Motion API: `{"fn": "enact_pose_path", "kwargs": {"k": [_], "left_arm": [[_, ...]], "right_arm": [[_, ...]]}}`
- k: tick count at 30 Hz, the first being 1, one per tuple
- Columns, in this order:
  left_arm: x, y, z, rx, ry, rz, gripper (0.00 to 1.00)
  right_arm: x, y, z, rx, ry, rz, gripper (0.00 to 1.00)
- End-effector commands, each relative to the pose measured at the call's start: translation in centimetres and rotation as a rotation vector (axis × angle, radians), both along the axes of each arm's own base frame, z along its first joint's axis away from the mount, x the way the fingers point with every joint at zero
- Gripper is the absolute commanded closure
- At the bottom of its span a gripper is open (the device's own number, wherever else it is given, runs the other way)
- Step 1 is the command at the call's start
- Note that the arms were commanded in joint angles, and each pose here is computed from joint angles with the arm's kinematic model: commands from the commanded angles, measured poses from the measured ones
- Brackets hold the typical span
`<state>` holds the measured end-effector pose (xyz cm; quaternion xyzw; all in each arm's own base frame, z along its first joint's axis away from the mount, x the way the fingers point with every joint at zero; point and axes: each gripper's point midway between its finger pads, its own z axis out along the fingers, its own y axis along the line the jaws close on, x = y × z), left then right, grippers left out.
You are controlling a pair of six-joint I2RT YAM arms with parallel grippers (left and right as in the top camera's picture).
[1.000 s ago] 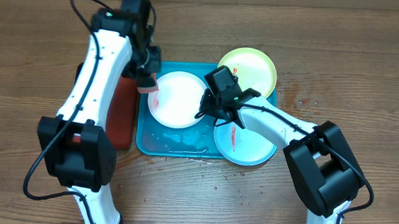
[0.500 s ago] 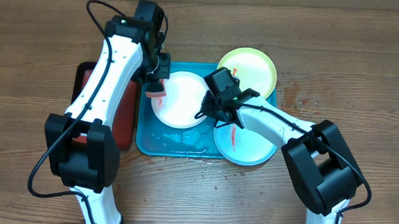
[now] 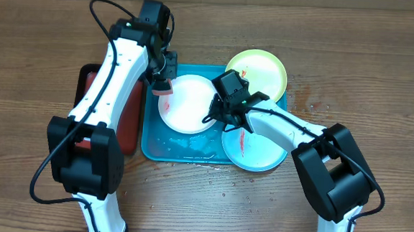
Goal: Clean dirty plates on tray and stack at the side
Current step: 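Scrub the white plate again with the sponge in the left gripper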
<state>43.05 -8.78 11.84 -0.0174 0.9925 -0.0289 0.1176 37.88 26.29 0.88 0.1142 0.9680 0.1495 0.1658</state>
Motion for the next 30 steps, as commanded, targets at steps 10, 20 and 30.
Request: {"fn": "enact_pose_path", "kwargs": {"k": [10, 20, 30], "left_arm": [[-2.9, -2.4, -8.0, -0.036, 0.051, -0.168, 0.96], [-1.1, -1.6, -10.6, 0.071, -0.094, -0.350, 0.96], [3.0, -2.3, -8.8, 0.140, -0.284, -0.448, 0.96]], "right_arm": [[-0.2, -0.4, -1.0, -0.036, 0.007, 0.008, 0.96], [-0.3, -0.5, -1.0, -0.038, 0.010, 0.009, 0.96], [-0.3, -0.5, -1.0, -0.040, 0.013, 0.009, 0.96]]}}
